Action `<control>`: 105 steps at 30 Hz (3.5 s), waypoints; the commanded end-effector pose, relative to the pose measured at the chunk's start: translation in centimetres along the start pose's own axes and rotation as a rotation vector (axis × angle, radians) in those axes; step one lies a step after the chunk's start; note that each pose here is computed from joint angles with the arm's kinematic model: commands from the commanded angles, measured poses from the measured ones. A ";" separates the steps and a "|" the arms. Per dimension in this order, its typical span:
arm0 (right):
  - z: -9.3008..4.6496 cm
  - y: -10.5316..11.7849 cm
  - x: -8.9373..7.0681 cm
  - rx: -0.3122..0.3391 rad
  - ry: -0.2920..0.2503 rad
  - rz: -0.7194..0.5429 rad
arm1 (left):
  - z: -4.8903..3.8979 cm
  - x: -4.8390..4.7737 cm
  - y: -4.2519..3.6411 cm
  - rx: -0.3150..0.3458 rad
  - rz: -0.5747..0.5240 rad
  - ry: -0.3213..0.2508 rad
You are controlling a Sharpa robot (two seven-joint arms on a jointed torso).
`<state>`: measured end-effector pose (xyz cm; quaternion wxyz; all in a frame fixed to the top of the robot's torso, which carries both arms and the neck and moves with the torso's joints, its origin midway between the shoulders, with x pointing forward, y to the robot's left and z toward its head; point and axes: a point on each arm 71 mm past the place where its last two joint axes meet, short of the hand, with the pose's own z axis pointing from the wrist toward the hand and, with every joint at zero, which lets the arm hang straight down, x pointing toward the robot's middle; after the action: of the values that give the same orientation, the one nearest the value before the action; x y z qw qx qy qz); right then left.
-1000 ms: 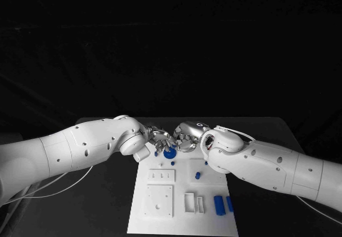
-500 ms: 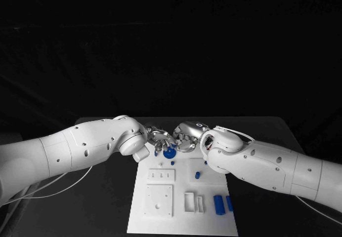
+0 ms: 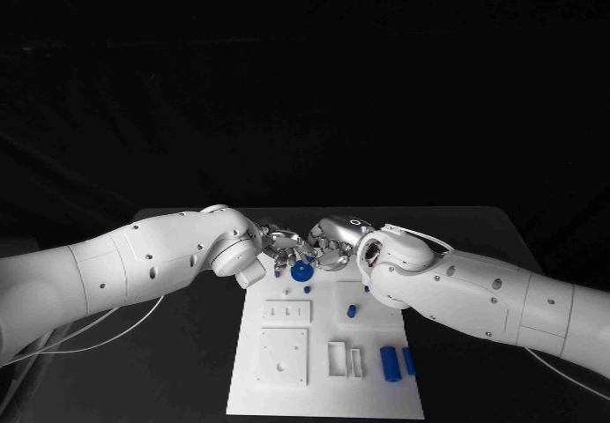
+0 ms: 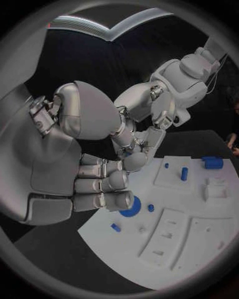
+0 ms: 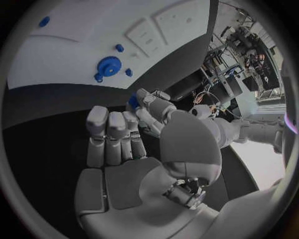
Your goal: Assemble the parts on the task board
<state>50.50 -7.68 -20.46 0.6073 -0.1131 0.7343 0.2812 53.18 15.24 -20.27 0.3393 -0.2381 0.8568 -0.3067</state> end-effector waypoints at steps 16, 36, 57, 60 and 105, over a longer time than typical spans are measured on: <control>-1.8 -4.0 -0.9 0.035 -0.085 0.112 | -0.25 -0.30 -0.12 0.019 0.083 -0.003; -5.0 -14.5 -8.4 0.225 -0.337 0.541 | 0.53 0.81 3.27 -0.127 0.289 0.021; -4.4 -14.7 -9.7 0.224 -0.371 0.575 | 1.98 3.05 5.62 -0.165 0.373 0.034; -4.3 -14.5 -9.6 0.221 -0.368 0.577 | 2.12 3.18 5.81 -0.168 0.377 0.037; -4.0 -14.2 -9.4 0.211 -0.338 0.583 | 2.45 4.83 7.04 -0.156 0.494 0.012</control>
<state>56.59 -23.35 -14.98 0.6281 0.2190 0.6464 0.3737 50.41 16.45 -28.70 0.3748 -0.0497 0.9144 -0.1446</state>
